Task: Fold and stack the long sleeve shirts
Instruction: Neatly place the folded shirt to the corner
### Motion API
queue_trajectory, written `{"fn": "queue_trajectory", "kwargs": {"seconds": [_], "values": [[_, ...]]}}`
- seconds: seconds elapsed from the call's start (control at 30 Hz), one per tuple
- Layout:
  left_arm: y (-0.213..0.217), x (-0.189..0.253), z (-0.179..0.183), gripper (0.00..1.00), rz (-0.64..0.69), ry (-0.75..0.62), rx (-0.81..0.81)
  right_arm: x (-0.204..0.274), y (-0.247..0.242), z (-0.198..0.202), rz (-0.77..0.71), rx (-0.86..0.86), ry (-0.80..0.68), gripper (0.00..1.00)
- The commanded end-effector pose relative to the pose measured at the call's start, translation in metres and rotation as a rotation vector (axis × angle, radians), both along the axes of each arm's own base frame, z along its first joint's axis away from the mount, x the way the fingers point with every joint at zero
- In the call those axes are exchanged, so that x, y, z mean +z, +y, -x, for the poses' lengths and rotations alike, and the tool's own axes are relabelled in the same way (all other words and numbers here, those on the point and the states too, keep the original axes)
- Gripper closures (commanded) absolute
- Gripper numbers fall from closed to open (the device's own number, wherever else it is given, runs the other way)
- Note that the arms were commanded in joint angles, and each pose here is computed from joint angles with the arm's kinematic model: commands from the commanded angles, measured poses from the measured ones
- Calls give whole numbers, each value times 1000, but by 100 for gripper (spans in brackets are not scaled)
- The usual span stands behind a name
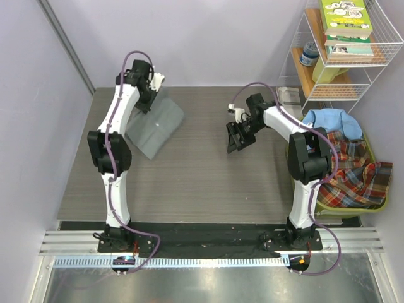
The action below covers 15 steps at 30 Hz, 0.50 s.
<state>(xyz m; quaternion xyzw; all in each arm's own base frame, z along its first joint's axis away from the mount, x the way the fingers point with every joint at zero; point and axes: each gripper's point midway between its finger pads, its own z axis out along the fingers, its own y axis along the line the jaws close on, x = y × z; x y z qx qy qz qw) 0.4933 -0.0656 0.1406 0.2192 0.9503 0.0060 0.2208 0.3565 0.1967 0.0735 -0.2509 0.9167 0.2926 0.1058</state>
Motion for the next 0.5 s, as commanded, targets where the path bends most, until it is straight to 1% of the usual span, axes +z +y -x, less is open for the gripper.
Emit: {"fn": "queue_trajectory", "kwargs": {"seconds": [0.0,0.03,0.07,0.1,0.13,0.17,0.2,0.23,0.3,0.33,0.37,0.4,0.43,0.47], "values": [[22,89,6,100,-434,-211,-137,20,3,10,-37,13,-14,32],[15,71,15,100,-513,-178,-175,18,2,11,-40,12,-7,32],[10,64,18,100,-552,-179,-206,17,2,10,-45,11,-2,32],[-8,64,11,100,-581,-250,-227,17,2,11,-52,10,5,32],[-5,33,23,100,-661,-184,-260,14,3,11,-53,10,13,32],[-12,19,26,100,-687,-175,-279,12,2,11,-53,9,18,32],[-28,4,32,100,-692,-170,-308,12,2,10,-56,8,18,32],[-34,-26,42,100,-683,-127,-305,10,1,10,-56,4,25,32],[-63,-59,57,100,-656,-93,-343,8,-2,13,-55,3,31,32],[-73,-73,66,100,-635,-66,-341,7,-3,13,-54,0,34,32],[-84,-96,75,100,-606,-30,-325,5,-4,16,-52,-1,43,32],[-102,-107,86,100,-585,-15,-342,4,-6,17,-48,0,41,32],[-114,-112,89,96,-554,-3,-335,3,-7,18,-43,-1,44,32],[-119,-129,104,92,-541,65,-317,2,-10,20,-39,-4,47,32]]}}
